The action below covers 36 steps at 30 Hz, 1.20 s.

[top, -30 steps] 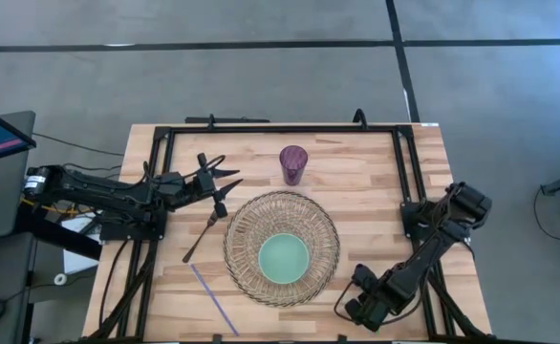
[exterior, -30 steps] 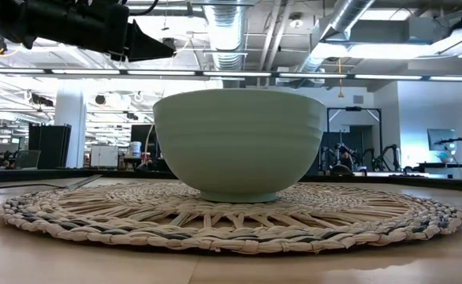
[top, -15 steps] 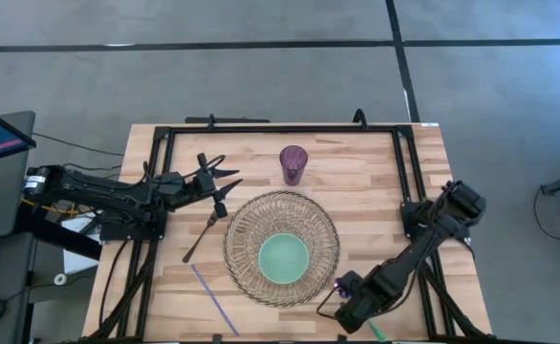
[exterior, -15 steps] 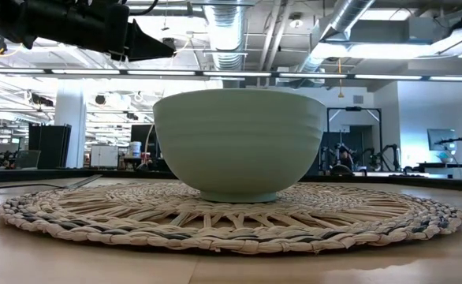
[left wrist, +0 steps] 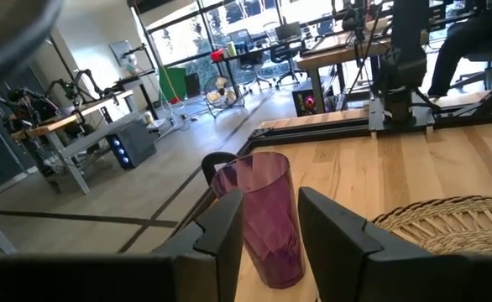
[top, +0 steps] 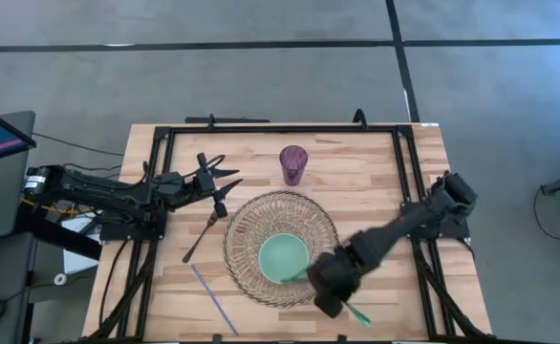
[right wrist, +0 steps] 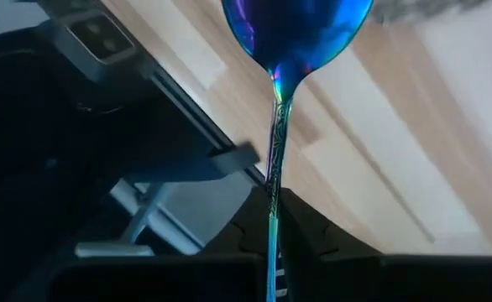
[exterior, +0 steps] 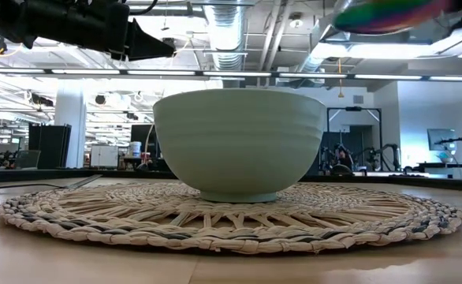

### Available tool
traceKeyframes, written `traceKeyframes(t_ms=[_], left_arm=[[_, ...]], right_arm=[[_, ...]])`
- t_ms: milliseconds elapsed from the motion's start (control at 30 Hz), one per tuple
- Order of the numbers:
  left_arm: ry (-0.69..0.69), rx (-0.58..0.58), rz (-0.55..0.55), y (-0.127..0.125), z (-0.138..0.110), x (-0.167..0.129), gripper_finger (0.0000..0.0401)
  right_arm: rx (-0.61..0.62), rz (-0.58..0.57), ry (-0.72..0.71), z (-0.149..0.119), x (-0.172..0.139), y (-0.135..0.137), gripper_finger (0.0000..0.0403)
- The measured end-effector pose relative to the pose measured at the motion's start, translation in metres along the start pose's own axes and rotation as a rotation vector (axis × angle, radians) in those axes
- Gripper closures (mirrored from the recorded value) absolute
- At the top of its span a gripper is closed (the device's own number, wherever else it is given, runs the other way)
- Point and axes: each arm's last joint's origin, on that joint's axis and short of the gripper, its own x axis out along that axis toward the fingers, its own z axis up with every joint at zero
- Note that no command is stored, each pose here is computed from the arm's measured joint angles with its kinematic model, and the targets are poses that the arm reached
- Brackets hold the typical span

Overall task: Pick & Place Utensil
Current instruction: Put the blue spoon into the green bowl

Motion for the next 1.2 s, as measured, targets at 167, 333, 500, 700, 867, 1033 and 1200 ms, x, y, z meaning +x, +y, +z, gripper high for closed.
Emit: traceKeyframes(t_ms=[167, 333, 500, 700, 867, 1033, 1200], left_arm=[[-0.017, -0.053, -0.082, -0.003, 0.0, 0.0, 0.0284], [-0.058, -0.071, -0.364, -0.013, -0.002, 0.001, 0.0284], [0.016, -0.099, -0.631, -0.029, -0.017, 0.006, 0.029], [0.121, -0.103, -0.811, -0.051, -0.037, 0.012, 0.0331], [0.077, -0.105, -0.839, -0.063, -0.04, 0.017, 0.039], [0.002, -0.116, -0.894, -0.074, -0.036, 0.016, 0.0393], [-0.071, -0.128, -0.933, -0.086, -0.033, 0.015, 0.0396]], right_arm=[[-0.072, 0.057, 0.018, 0.038, -0.016, -0.013, 0.0394], [-0.172, 0.095, -0.004, 0.07, -0.028, -0.028, 0.0393], [-0.112, 0.107, 0.012, 0.094, -0.029, -0.04, 0.0393], [-0.113, 0.201, 0.2, 0.112, 0.004, -0.036, 0.0393], [-0.11, 0.232, 0.326, 0.119, 0.029, -0.036, 0.0391], [-0.104, 0.254, 0.335, 0.126, 0.031, -0.038, 0.0389], [-0.092, 0.277, 0.314, 0.135, 0.026, -0.042, 0.0389]])
